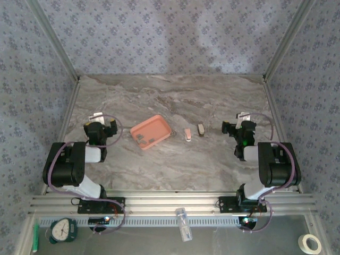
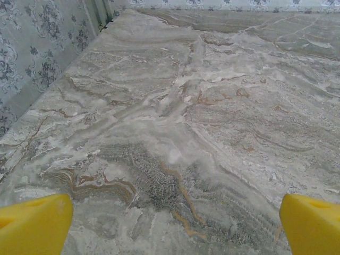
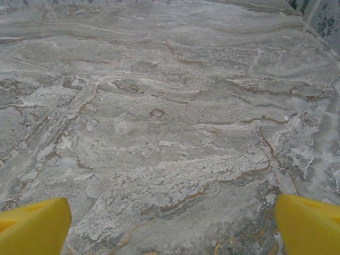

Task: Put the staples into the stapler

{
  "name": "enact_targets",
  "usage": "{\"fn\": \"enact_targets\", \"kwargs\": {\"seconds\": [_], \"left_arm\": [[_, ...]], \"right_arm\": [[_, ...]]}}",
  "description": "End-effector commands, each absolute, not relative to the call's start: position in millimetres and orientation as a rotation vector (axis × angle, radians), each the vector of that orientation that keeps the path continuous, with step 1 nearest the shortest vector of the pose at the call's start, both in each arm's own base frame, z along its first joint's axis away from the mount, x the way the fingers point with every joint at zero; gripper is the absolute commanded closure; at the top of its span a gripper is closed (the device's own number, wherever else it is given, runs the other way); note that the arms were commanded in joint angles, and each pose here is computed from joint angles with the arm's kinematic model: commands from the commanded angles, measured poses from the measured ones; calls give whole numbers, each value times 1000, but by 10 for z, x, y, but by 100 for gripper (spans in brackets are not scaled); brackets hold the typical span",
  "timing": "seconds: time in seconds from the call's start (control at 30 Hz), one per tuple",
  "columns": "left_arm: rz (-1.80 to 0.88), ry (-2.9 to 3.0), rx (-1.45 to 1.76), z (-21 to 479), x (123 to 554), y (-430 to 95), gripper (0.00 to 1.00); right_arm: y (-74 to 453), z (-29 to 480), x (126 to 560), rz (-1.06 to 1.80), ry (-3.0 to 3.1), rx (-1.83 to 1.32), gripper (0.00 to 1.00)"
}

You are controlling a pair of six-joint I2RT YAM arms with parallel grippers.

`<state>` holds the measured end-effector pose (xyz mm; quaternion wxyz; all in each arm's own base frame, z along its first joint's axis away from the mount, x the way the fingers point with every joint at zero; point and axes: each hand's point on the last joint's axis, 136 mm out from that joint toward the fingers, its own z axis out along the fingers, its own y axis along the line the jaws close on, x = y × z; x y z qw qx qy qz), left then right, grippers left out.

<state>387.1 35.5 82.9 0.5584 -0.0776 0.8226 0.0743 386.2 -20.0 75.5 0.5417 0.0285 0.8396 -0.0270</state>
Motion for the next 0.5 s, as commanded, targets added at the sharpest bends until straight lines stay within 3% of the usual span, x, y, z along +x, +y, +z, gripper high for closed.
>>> {"fn": "enact_targets", "kwargs": {"seconds": [0.0, 0.47], "left_arm": [[145, 1929, -174, 909, 3928, 309, 0], [147, 1919, -188, 918, 3914, 332, 0]], "right_arm": [[-235, 851, 3907, -89, 1957, 65, 0], [-219, 846, 3898, -37, 1956, 58, 0]]}}
